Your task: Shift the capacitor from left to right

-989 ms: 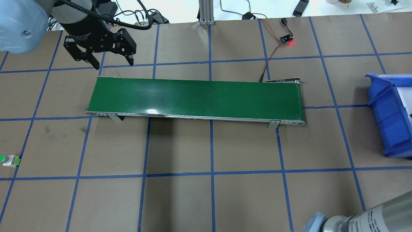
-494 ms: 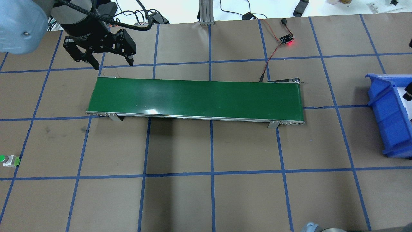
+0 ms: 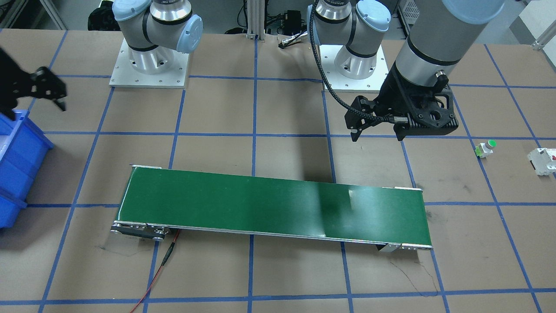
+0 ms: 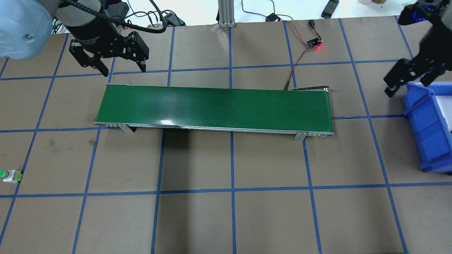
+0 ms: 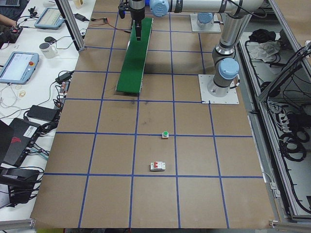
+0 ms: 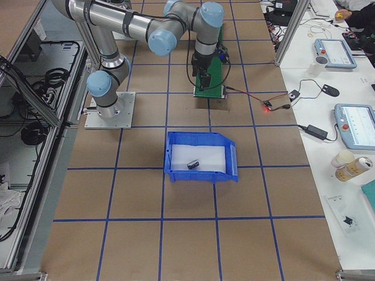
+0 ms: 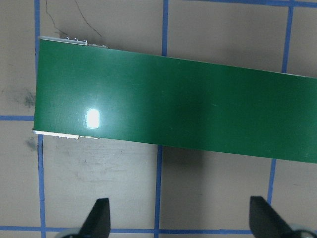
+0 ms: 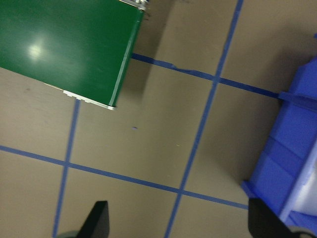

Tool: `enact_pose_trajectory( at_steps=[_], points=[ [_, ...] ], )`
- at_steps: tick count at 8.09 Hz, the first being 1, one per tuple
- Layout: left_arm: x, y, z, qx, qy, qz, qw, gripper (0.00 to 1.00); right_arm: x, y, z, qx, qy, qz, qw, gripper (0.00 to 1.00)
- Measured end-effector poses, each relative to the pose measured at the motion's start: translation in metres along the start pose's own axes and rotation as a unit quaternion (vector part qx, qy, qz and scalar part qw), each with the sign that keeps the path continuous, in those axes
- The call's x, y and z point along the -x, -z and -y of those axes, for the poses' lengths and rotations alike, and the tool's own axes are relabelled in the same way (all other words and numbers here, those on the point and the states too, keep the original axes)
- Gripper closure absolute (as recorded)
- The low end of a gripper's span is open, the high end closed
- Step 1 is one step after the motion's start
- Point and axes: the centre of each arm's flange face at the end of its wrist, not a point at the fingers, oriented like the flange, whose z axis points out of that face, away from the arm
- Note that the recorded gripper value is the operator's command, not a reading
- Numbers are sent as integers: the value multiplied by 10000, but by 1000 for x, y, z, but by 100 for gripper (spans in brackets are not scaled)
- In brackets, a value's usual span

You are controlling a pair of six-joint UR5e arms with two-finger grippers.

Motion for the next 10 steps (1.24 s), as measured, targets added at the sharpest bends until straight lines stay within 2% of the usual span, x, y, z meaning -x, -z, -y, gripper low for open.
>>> enact_pose_trajectory(
  at_steps=[2, 5, 10],
  points=[
    [0, 0, 0, -2, -1, -1, 10000, 0, 78, 28, 13, -94, -353, 137, 9992, 0],
    [0, 1, 0, -10, 6, -20, 10000, 0, 153, 35, 20, -88, -513, 142, 9985, 0],
    [0, -1, 0, 10, 2, -7, 10000, 0, 170, 35, 19, -96, -511, 142, 9985, 0]
  ],
)
